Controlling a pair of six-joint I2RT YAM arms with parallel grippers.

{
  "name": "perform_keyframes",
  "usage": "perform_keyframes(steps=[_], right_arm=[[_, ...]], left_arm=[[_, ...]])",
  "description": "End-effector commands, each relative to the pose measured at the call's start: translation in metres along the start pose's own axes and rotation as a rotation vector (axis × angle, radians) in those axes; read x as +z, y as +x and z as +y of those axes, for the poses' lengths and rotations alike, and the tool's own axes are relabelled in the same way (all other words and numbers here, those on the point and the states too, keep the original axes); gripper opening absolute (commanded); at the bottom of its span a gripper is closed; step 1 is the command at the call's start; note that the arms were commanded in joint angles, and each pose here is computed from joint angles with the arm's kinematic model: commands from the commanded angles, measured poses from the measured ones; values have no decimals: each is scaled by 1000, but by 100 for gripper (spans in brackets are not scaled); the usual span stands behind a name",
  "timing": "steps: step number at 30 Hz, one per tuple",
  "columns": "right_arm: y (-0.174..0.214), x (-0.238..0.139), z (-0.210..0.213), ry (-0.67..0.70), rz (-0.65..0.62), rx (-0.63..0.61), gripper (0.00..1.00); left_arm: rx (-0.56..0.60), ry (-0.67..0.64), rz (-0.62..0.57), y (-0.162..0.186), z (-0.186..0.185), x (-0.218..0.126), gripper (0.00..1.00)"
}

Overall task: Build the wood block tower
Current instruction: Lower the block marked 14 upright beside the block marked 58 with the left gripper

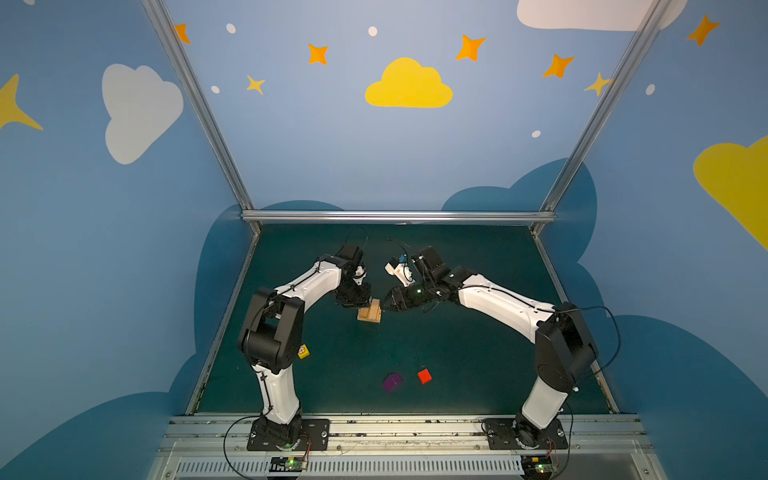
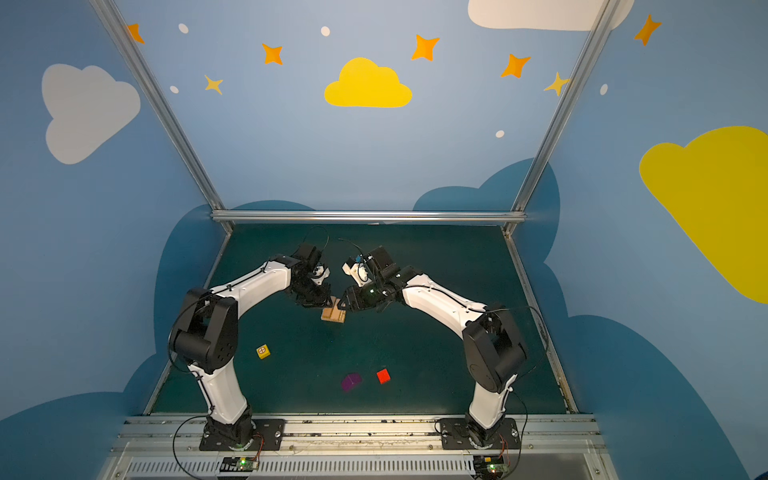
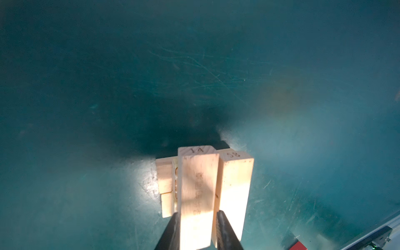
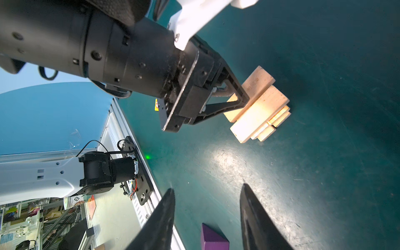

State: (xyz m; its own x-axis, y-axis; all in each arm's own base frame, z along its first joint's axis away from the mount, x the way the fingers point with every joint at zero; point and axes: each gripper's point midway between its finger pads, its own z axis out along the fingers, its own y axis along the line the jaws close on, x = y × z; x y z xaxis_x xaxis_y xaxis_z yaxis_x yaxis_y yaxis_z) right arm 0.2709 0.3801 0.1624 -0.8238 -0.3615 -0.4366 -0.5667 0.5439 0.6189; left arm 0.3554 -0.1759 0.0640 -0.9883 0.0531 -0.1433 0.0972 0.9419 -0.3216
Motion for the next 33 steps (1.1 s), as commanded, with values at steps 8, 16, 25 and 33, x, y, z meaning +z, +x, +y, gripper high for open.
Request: perform_keyframes(steps=[8, 16, 25, 33], right_arm=[[1, 0, 0, -6, 9, -4, 45], [2, -2, 1, -1, 5, -4, 45], [0, -2, 0, 4, 3, 4, 44], [-2, -3, 2, 2, 3, -4, 43]], left_arm=[[16, 14, -1, -3, -6, -5, 30], [16, -1, -64, -10, -2, -20, 30], [4, 3, -66, -11, -2, -19, 29], [-14, 11, -75, -15, 1, -19, 27]])
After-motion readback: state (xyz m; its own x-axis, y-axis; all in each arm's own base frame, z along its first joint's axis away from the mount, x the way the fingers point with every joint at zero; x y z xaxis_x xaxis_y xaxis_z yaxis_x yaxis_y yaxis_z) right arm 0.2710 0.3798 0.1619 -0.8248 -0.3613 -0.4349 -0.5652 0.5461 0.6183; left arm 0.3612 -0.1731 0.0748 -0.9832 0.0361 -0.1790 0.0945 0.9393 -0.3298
